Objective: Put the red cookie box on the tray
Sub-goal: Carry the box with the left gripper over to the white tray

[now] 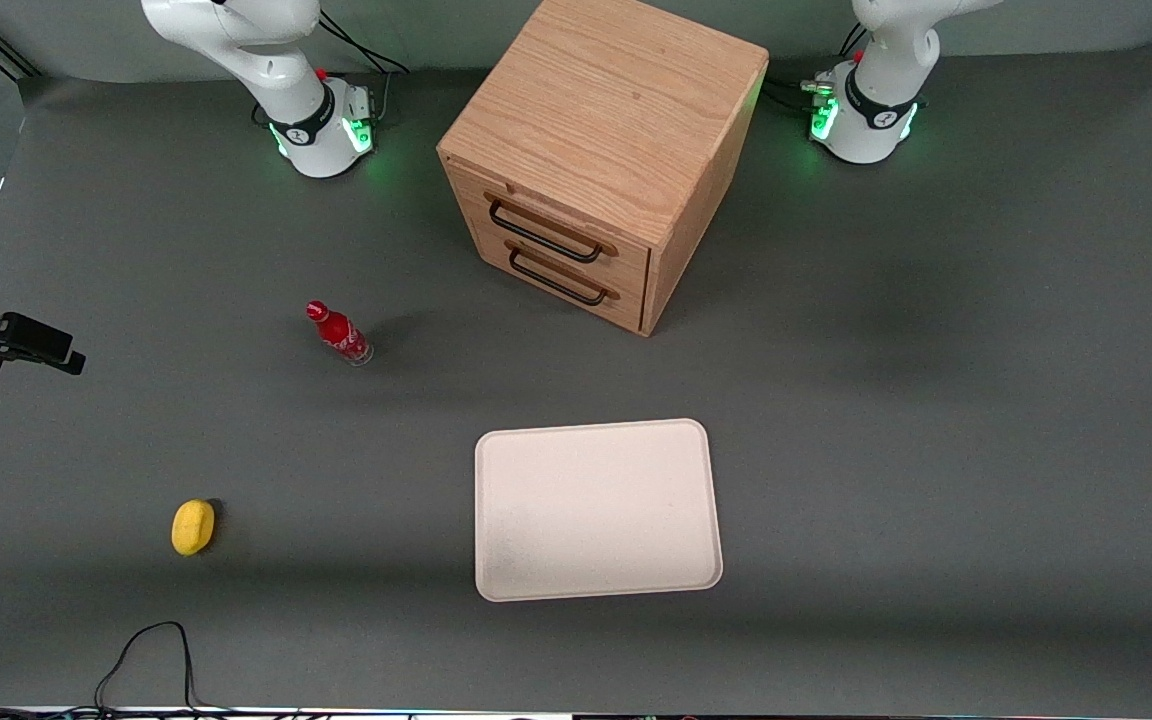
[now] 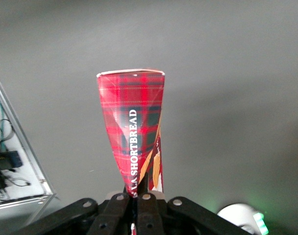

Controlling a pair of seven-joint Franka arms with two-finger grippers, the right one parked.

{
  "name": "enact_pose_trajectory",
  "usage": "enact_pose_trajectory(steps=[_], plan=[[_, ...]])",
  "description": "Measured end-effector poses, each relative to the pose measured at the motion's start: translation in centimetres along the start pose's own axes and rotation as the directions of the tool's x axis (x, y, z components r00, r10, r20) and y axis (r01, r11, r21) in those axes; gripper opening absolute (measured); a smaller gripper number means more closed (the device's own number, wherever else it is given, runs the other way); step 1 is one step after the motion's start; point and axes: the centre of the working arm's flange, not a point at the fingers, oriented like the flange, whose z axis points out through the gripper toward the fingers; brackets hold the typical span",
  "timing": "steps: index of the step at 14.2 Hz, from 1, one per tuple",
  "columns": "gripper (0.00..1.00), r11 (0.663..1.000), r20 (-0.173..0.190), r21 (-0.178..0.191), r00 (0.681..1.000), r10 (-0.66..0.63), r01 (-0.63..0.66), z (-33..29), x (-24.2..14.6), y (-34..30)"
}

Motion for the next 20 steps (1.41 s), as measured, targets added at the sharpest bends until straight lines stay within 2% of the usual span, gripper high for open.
enact_pose_trajectory(steps=[6,9,12,14,17,20], plan=[[0.03,0.98,-0.008,-0.005,0.979,-0.201,0.201,-1.0,5.3,19.3],[0.03,0.958,-0.014,-0.075,0.961,-0.277,0.276,-1.3,6.6,28.6],[0.03,0.93,-0.061,-0.156,0.937,-0.345,0.333,-2.0,7.7,36.1],[0.03,0.917,-0.076,-0.182,0.925,-0.372,0.354,-1.4,8.1,41.1],[0.03,0.921,-0.071,-0.183,0.93,-0.361,0.344,0.6,8.5,46.7],[0.03,0.923,-0.045,-0.173,0.934,-0.355,0.343,3.5,10.2,47.8]])
